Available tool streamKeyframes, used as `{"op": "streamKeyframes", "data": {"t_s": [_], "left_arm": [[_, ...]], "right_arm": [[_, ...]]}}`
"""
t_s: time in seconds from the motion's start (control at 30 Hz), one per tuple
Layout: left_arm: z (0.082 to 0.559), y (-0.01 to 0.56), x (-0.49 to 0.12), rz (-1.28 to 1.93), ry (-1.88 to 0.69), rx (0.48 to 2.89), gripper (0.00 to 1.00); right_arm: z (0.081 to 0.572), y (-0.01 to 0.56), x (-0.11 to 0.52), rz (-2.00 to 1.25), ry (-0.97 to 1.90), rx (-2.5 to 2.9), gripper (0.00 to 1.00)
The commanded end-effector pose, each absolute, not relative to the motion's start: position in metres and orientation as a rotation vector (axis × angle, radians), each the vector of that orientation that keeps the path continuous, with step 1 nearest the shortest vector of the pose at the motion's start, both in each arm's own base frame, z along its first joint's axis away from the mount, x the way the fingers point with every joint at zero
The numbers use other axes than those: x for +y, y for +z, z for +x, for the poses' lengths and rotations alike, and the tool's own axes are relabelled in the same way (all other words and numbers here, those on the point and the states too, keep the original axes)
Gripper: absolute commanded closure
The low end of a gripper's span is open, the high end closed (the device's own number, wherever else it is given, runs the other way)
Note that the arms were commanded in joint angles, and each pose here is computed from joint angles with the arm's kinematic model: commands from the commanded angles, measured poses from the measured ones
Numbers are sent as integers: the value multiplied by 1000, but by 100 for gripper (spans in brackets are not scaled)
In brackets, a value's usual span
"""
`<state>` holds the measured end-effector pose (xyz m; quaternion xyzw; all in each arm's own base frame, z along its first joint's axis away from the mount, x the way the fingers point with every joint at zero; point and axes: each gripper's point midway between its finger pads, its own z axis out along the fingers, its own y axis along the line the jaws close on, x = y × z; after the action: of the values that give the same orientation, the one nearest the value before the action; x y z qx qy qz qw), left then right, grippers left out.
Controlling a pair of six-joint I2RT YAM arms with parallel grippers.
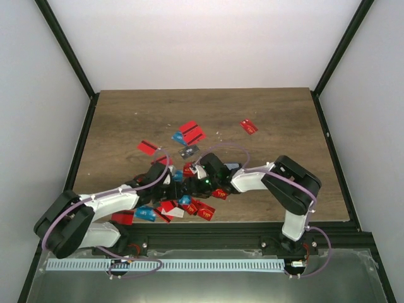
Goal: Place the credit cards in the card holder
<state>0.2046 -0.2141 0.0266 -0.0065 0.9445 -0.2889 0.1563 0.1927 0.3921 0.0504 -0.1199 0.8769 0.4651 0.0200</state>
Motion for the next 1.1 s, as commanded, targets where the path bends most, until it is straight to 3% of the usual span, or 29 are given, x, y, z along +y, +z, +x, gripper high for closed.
{"op": "streamKeyframes", "data": {"t_s": [0.0, 0.4, 0.73, 1.07], "left_arm": [[180, 39, -250, 118, -1053, 2694, 59], [140, 40, -291, 248, -1154, 2696, 59], [154, 61, -288, 247, -1036, 2636, 60], [150, 61, -273, 261, -980, 2642, 67]], "right_arm": [[172, 68, 392, -408, 1565, 2673, 28], [152, 67, 345, -315, 1448, 2698, 28], [146, 94, 327, -377, 1376, 2646, 28], [83, 68, 312, -307, 1326, 2821, 31]]}}
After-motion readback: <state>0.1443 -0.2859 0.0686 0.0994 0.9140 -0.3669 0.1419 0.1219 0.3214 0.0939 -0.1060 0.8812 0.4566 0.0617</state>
